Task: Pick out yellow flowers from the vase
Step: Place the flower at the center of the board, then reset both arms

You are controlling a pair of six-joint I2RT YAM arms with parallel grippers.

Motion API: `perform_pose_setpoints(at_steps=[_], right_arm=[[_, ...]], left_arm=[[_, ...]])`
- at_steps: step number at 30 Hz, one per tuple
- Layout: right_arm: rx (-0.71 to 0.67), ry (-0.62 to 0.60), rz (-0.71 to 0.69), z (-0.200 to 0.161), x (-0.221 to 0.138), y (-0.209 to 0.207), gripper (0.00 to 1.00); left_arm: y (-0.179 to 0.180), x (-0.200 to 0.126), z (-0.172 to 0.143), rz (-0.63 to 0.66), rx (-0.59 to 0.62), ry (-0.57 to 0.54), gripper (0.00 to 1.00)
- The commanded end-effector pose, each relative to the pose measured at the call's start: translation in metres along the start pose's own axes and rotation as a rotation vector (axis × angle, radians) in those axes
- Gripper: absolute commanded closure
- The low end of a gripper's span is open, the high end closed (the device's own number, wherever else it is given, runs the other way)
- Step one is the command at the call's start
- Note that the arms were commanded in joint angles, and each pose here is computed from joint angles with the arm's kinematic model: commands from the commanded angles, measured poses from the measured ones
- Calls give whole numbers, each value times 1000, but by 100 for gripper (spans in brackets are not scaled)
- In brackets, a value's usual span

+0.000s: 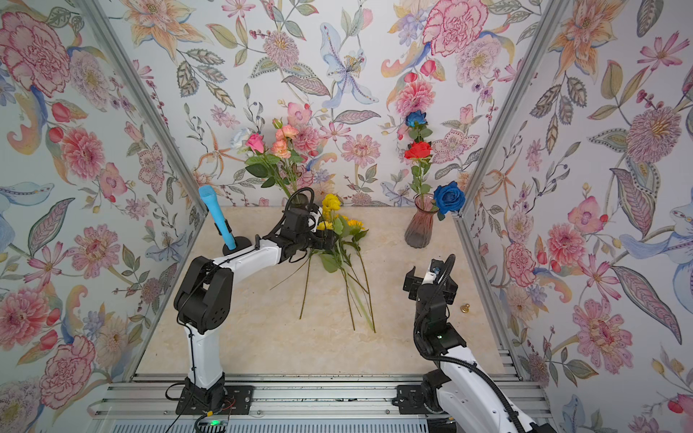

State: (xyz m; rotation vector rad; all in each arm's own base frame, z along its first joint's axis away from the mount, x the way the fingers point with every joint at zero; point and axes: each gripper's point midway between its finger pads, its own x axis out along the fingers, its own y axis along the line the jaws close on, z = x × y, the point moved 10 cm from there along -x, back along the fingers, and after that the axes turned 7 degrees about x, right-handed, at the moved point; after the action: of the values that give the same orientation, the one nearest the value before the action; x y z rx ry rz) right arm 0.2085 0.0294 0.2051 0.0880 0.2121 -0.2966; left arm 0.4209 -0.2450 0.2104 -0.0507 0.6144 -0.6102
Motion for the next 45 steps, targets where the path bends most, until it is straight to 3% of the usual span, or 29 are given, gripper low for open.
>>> perform_pose_setpoints(at_steps=[1,12,15,18,24,28,33,37,45], right_arm=[[-18,-74,-35,8,5,2,0],[-104,-21,-89,-19,29,11,0],[-142,-14,-88,-25,38,15,0],[-162,-4,-83,-34,48,17,0],[-153,-27,-3,-41,58,23,1],[-114,-71,46,-41,54,20,0],[-75,-111,-27,-38,59,2,0],[-92,-121,-7,-44,70,4,0],[-47,-82,3,-46,79,-5,0]], left_arm=[[-13,-33,26,-29,89,-150,0],[-32,-139,37,6,311,-456,0],[-26,-175,20,152,399,-596,0],[-5,-211,-9,464,421,-710,0],[46,-239,-58,896,409,-628,0],[77,-241,-92,997,365,-582,0],[114,-244,-126,1132,274,-527,0],[134,-239,-136,1173,253,-492,0],[127,-239,-143,1040,246,-521,0]])
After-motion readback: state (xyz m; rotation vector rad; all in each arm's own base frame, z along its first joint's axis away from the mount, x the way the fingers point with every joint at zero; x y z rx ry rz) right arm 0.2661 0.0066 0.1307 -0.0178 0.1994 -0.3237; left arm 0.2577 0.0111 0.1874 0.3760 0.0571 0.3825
